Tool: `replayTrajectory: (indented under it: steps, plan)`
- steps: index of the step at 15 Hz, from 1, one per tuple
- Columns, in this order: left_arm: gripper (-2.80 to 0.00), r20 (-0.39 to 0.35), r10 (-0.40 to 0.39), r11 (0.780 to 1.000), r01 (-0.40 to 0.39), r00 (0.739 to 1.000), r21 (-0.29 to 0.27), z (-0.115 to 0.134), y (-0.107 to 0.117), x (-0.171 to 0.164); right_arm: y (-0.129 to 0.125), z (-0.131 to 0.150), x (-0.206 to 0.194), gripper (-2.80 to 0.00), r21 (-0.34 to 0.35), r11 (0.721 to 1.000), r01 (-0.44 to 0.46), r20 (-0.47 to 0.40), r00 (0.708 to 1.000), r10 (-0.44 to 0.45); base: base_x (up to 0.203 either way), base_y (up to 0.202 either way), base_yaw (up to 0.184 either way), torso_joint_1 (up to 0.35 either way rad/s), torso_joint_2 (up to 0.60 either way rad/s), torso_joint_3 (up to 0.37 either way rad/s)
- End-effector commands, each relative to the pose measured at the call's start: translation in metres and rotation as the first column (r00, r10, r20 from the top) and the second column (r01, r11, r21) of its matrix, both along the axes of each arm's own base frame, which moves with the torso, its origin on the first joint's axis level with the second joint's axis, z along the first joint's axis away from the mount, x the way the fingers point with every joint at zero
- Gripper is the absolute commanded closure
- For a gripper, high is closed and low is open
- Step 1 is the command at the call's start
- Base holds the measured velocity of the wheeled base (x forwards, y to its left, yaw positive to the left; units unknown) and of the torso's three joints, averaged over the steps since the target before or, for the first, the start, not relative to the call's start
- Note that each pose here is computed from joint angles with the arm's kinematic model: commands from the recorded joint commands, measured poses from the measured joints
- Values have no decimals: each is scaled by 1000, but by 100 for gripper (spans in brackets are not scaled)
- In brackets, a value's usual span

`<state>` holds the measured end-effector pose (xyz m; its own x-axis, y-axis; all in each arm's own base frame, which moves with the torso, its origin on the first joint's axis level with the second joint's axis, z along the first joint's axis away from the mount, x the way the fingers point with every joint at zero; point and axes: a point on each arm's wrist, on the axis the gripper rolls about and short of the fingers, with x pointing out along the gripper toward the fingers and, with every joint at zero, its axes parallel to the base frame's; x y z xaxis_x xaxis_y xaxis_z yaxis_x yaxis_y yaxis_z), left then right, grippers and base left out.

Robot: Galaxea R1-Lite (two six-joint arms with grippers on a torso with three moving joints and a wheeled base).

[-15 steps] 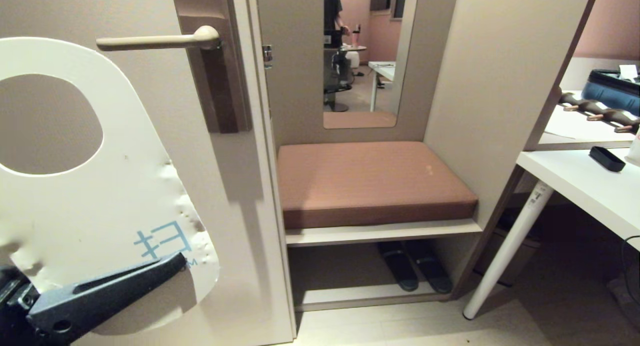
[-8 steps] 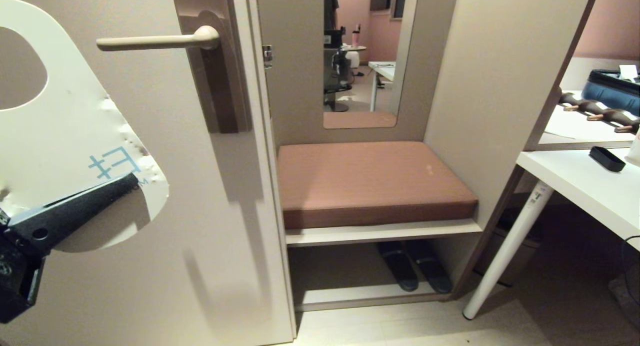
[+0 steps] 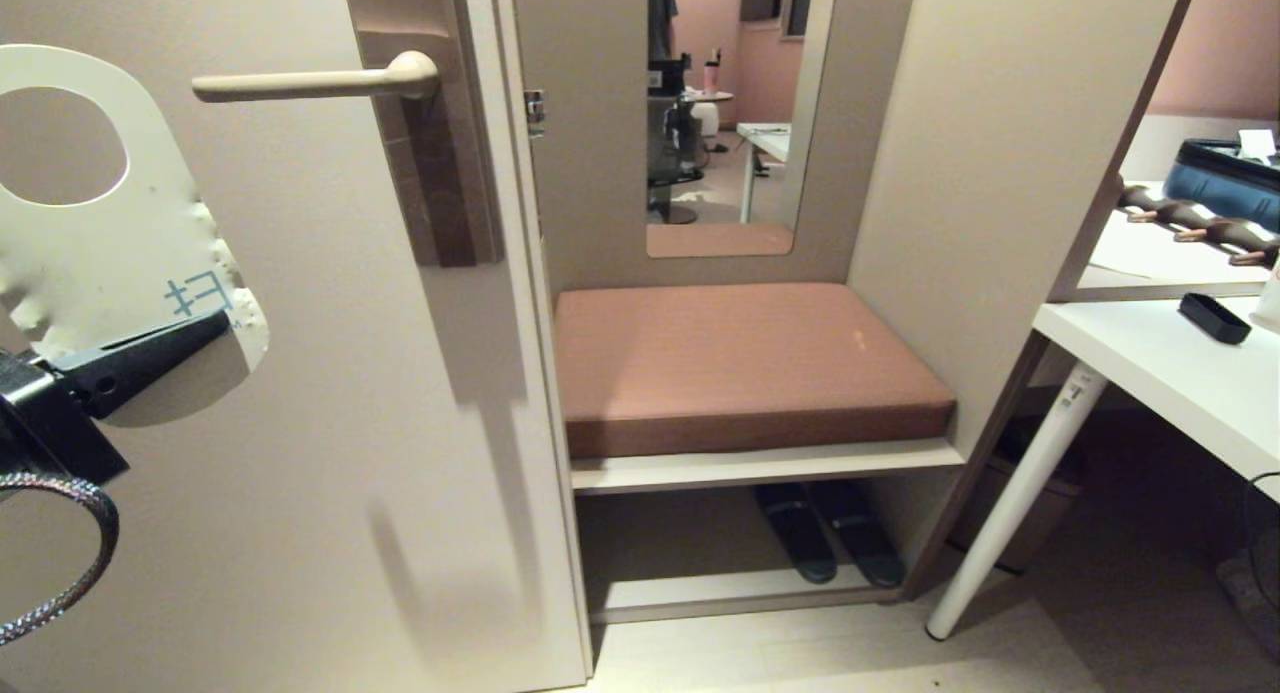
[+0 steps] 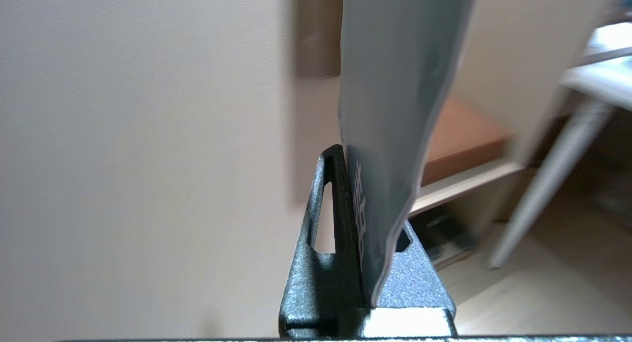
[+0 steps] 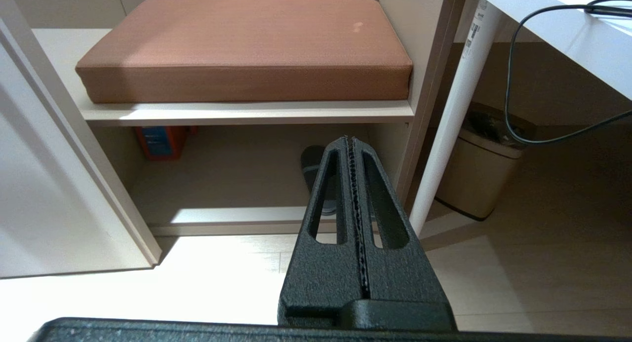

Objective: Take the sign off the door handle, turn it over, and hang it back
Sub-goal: Hang the sign back with the other side facing out

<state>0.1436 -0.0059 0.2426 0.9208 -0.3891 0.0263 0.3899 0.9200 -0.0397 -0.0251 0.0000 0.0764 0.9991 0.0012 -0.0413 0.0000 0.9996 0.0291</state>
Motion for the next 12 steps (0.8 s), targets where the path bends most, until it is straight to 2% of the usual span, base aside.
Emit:
replayTrajectory:
  steps: [1,5,9,12]
  plan:
    - [0,-50,78,997,-77,996,13,7,6,19,0,0,0,0,0,1000,0,0,1000,0,0,0,0,0,0,0]
    - [0,-41,202,977,-199,978,76,19,12,52,0,0,0,0,0,1000,0,0,1000,0,0,0,0,0,0,0]
    - [0,-42,247,965,-242,968,97,27,15,79,0,0,0,0,0,1000,0,0,1000,0,0,0,0,0,0,0]
    - [0,-40,257,962,-251,966,110,28,15,86,0,0,0,0,0,1000,0,0,1000,0,0,0,0,0,0,0]
